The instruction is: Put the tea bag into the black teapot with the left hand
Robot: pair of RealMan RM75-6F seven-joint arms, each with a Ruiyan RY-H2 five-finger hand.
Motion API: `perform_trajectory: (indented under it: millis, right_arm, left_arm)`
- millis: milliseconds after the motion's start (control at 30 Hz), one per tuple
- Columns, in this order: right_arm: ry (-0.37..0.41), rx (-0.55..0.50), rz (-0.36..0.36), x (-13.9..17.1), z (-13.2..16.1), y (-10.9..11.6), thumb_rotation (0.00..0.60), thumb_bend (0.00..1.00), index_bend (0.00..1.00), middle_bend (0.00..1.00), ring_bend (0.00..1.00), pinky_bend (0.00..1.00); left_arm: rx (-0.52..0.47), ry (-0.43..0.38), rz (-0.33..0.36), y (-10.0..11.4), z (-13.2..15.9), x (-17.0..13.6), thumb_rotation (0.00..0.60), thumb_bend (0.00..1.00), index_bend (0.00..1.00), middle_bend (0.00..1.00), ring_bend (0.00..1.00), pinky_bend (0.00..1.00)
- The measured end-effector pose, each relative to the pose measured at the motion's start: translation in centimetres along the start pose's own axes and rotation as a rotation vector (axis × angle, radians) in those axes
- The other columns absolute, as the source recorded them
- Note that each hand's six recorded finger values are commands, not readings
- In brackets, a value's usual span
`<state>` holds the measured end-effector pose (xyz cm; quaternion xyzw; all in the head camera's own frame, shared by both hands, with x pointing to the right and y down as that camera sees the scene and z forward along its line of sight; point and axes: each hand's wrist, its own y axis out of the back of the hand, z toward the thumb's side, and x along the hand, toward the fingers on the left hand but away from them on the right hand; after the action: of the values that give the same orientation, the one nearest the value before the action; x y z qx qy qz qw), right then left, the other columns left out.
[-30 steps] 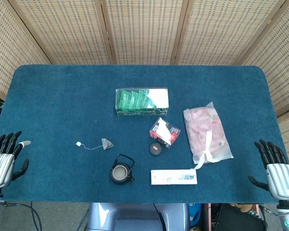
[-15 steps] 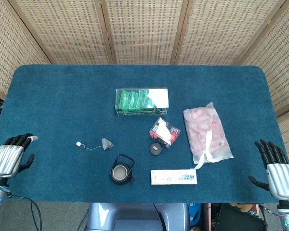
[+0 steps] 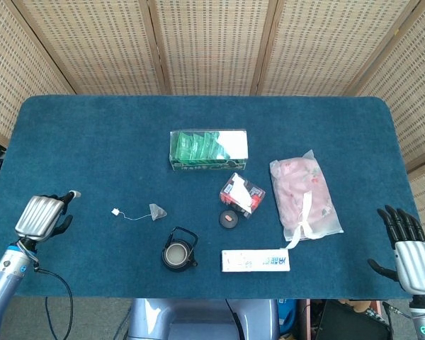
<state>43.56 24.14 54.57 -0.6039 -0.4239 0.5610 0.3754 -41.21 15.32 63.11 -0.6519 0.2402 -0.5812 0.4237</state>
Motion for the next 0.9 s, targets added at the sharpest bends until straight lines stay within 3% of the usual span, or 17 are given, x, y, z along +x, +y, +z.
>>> perform_trajectory:
  millis: [267,367,467,600,667,767,900]
  right_arm:
    - [-0.004,0.001,0.001,0.0,-0.1,0.0,0.6,0.0,0.07,0.14,0.03,0.14]
    - [-0.005,0.0,0.003,-0.1,-0.1,-0.1,0.6,0.0,0.07,0.14,0.03,0.14]
    - [-0.009,0.002,0.006,-0.1,-0.2,-0.2,0.6,0.0,0.07,0.14,0.03,0.14]
    - [-0.012,0.002,0.007,-0.1,-0.3,-0.2,0.6,0.0,0.07,0.14,0.03,0.14]
    - [-0.014,0.002,0.009,-0.1,-0.4,-0.2,0.6,0.0,0.07,0.14,0.03,0.14]
    - [-0.02,0.004,0.011,0.0,-0.5,-0.2,0.6,0.0,0.07,0.14,0.03,0.14]
    - [-0.024,0.003,0.011,0.0,-0.5,-0.3,0.6,0.0,0.07,0.14,0.03,0.14]
  left_arm:
    - [0.021,-0.039,-0.042,-0.8,1.2,2.1,0.6,0.42,0.29,0.74,0.68,0.7]
    - [0.026,-0.057,-0.053,-1.1,2.0,3.1,0.6,0.42,0.3,0.69,0.63,0.67]
    - [0.033,-0.071,-0.064,-1.4,2.8,3.8,0.6,0.42,0.31,0.55,0.47,0.53]
    - [0.029,-0.077,-0.056,-1.7,3.6,4.5,0.6,0.42,0.33,0.29,0.17,0.24]
    - [0.026,-0.077,-0.054,-1.8,3.8,4.8,0.6,0.42,0.34,0.19,0.06,0.13]
    - [0.03,-0.08,-0.061,-2.2,4.1,5.2,0.6,0.42,0.35,0.11,0.0,0.01]
    - [0.012,-0.081,-0.068,-2.5,4.4,5.5,0.6,0.43,0.38,0.05,0.0,0.0]
